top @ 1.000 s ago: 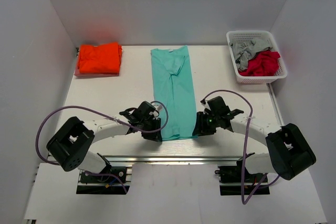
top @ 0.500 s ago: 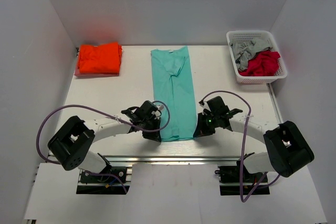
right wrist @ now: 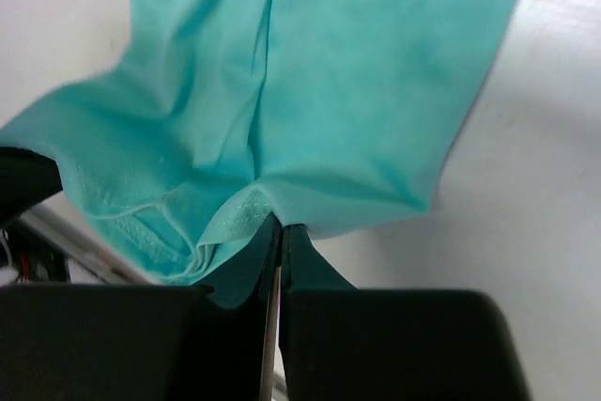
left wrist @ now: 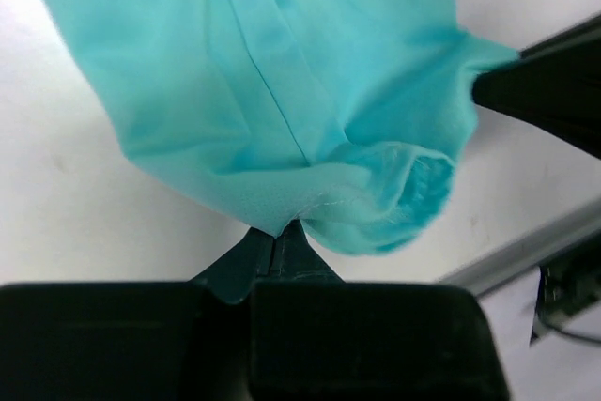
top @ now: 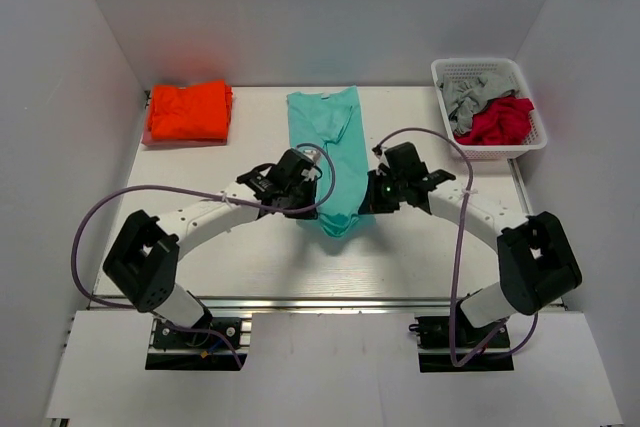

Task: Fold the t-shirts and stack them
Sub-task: Fold the folded rectangular tshirt in 1/3 of the way

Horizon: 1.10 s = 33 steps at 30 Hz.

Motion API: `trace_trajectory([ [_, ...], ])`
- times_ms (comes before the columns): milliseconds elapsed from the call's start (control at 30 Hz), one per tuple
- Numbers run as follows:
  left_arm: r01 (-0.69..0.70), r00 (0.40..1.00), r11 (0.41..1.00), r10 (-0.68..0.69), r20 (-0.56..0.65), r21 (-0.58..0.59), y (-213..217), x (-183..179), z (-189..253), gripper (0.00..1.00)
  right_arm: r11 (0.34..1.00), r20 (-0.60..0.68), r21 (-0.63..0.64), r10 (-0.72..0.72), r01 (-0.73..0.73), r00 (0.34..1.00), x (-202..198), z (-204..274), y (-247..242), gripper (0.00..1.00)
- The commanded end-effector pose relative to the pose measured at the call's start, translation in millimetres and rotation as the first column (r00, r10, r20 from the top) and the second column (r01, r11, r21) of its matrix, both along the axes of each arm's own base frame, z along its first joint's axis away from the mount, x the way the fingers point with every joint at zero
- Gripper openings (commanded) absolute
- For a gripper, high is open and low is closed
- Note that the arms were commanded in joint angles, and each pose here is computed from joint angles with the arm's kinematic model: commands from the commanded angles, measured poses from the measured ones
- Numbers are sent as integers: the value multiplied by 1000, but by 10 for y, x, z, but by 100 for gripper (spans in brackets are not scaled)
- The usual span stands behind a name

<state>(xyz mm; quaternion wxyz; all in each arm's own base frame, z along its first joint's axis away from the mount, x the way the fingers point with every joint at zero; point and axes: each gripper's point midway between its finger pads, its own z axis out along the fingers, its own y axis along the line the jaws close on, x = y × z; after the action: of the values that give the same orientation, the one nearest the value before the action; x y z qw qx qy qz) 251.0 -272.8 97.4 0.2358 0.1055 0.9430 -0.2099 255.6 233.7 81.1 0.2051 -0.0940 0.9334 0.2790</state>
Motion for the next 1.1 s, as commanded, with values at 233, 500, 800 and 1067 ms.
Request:
trace_trajectory([
  [233,-253,954,966,240,180,55,338,1081,456,0,979,171,-61,-180,192,969,947,433,-131,0],
  [500,-249,941,968,241,236,5,316,1679,585,0,977,230,-22,-202,213,952,1502,643,-59,0],
  [800,-199,943,980,198,268,-22,326,2187,457,0,978,251,3,-201,207,947,2005,634,-46,0],
  [1067,-179,931,983,184,315,-47,365,2513,372,0,982,267,13,-185,188,946,2333,448,-106,0],
])
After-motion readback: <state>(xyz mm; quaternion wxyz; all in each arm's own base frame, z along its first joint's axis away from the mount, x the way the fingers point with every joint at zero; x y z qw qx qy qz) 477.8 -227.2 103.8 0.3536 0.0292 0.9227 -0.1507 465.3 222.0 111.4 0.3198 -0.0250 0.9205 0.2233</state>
